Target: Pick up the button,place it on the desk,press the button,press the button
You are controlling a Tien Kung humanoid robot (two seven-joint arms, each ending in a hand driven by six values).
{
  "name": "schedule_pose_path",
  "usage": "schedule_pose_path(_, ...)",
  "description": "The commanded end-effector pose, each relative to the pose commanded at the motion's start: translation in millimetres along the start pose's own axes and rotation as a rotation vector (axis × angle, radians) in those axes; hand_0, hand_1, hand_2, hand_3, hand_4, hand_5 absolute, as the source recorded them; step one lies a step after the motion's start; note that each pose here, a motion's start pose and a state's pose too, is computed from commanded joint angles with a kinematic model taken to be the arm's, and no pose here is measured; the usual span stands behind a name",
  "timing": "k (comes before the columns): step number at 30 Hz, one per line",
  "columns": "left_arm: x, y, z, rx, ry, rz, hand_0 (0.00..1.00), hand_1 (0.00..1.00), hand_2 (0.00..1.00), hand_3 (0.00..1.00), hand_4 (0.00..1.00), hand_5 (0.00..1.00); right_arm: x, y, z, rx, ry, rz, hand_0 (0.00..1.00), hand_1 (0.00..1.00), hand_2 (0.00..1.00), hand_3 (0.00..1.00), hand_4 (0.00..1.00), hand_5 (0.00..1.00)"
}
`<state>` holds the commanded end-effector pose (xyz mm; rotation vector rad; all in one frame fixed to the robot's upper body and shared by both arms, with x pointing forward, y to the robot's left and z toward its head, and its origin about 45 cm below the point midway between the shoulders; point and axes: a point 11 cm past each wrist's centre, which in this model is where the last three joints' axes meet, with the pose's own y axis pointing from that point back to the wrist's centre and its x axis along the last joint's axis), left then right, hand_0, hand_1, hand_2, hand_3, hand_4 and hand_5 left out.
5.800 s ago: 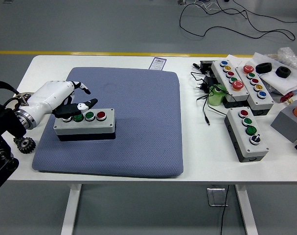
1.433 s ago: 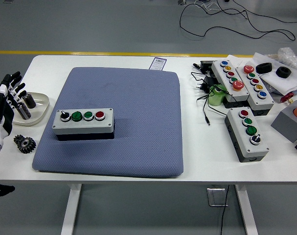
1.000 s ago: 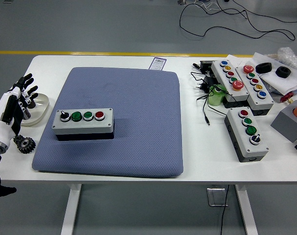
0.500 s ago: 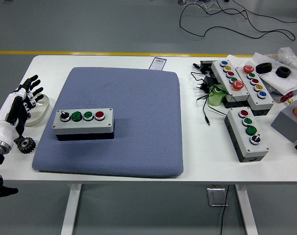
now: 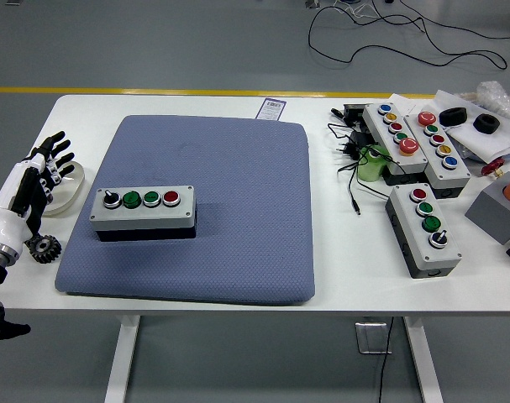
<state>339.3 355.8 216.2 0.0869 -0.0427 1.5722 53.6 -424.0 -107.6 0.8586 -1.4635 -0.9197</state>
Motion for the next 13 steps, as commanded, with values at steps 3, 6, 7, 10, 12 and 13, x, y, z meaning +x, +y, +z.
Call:
schedule_pose_path(3, 0.8, -0.2, 1.2, -0.004, 0.005, 0.004, 0.861, 0.9, 0.939, 0.915, 0.636, 0.998, -0.3, 0.3, -1.8, 0.002, -0.001, 0.0, 0.661, 0.67, 0.706, 0.592, 0.426, 0.265)
schedule_pose_path(6, 1.6, -1.0, 2.1, -0.005, 0.002, 0.005, 0.859, 0.9, 0.938, 0.912, 0.637, 0.998, -0.3, 0.5, -3.9, 0.005, -0.008, -0.002, 0.661, 0.671, 0.706, 0.592, 0.426, 0.265)
schedule_pose_path(7, 1.4, -2.0, 3.1, -0.007, -0.003, 0.004, 0.859, 0.9, 0.938, 0.912, 0.637, 0.998, -0.4, 0.7, -5.3, 0.007, -0.014, -0.002, 0.661, 0.671, 0.706, 0.592, 0.426, 0.265)
schedule_pose_path(10, -0.6, -5.6, 7.1, -0.014, -0.019, -0.007, 0.859, 0.9, 0.938, 0.912, 0.637, 0.998, -0.9, 1.4, -10.3, 0.015, -0.022, -0.004, 0.661, 0.671, 0.706, 0.592, 0.426, 0.265)
schedule_pose_path(12, -2.5, -7.8, 9.2, -0.018, -0.025, -0.015, 0.859, 0.9, 0.938, 0.912, 0.637, 0.998, -1.3, 1.7, -12.4, 0.02, -0.022, -0.004, 0.661, 0.671, 0.706, 0.592, 0.426, 0.265)
schedule_pose_path(13, -3.8, -8.7, 9.7, -0.019, -0.025, -0.018, 0.859, 0.9, 0.938, 0.912, 0.637, 0.998, -1.2, 1.8, -13.4, 0.022, -0.016, -0.002, 0.661, 0.671, 0.706, 0.592, 0.426, 0.265)
